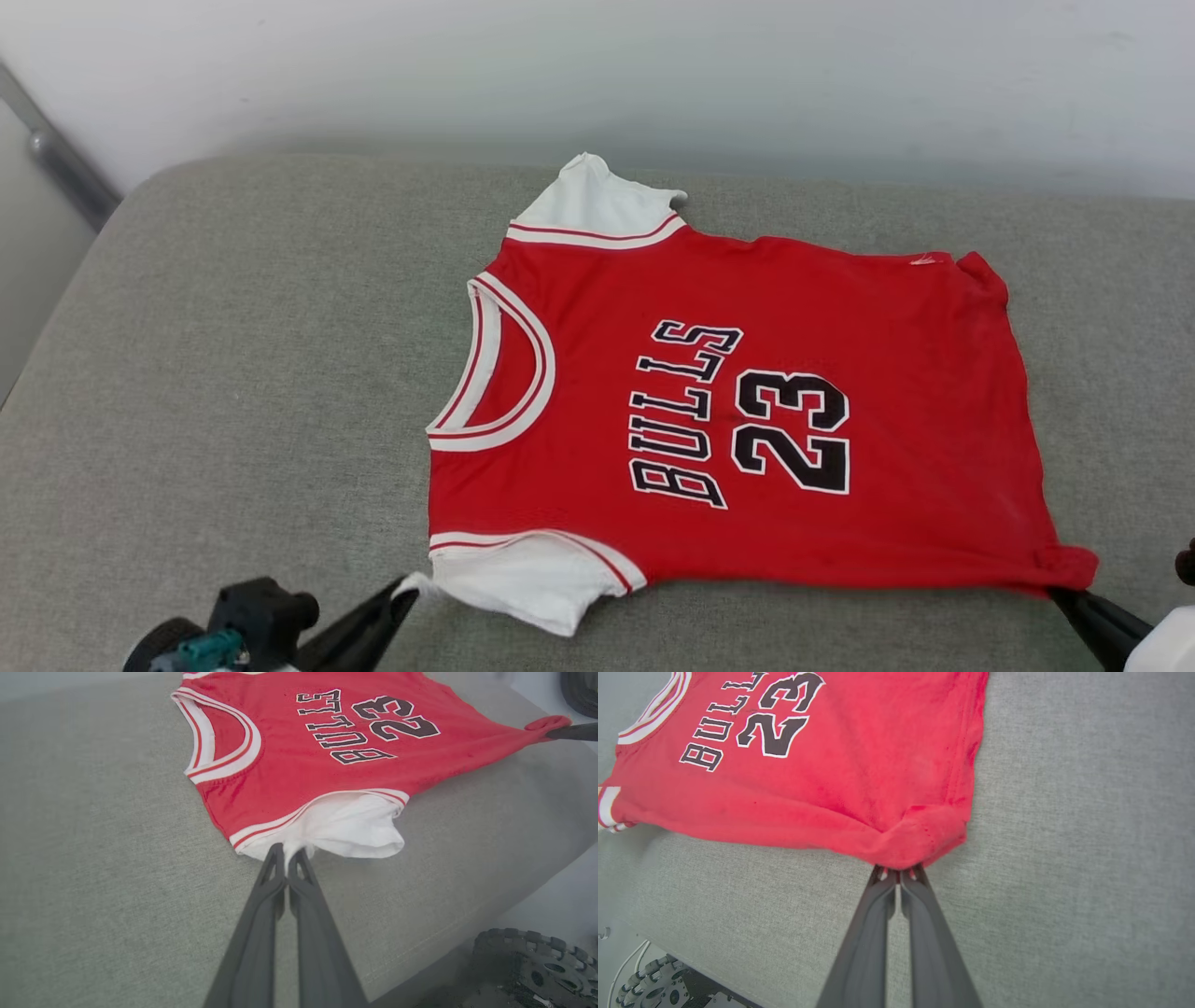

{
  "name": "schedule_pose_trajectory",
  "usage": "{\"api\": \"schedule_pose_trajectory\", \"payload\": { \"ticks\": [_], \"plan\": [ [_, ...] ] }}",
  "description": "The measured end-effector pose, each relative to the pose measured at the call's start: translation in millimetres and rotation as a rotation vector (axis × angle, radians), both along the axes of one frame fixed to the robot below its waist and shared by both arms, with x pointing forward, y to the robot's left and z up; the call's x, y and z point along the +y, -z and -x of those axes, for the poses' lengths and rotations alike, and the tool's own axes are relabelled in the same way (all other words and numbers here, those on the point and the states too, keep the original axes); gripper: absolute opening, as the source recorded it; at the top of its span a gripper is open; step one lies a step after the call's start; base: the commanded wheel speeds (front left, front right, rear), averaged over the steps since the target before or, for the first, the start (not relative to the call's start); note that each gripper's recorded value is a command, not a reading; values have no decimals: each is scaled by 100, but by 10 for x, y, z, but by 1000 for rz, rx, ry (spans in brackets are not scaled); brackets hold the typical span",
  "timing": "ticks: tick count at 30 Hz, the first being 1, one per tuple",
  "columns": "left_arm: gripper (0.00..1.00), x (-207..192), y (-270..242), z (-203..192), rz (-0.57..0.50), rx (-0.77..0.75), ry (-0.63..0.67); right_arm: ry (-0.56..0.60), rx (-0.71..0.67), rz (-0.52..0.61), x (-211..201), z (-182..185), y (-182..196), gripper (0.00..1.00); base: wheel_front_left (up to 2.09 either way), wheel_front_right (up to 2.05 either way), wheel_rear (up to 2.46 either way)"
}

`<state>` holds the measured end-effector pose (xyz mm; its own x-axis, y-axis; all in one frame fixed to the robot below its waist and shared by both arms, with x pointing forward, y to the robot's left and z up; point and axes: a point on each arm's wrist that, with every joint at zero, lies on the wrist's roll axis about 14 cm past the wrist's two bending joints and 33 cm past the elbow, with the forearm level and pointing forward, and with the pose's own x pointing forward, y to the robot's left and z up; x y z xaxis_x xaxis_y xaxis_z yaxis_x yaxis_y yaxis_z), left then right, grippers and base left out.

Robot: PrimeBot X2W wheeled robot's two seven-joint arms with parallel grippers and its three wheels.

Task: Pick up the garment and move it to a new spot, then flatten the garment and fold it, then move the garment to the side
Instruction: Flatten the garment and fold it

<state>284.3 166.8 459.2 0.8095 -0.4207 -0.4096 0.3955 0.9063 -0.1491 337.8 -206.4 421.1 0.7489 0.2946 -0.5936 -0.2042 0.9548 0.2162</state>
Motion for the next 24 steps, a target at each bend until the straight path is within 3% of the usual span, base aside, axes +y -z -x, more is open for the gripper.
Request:
{"api": "schedule_pose_trajectory", "payload": {
  "ticks": [10, 24],
  "plan": [
    [0, 72, -401, -603, 19, -174, -18, -15, -22, 3, 43, -321, -120, 0, 0, 0, 0],
    [0, 89, -207, -1436, -12, -190, -16, -68, 56, 86, 97, -891, 140, 0, 0, 0, 0]
  ]
}}
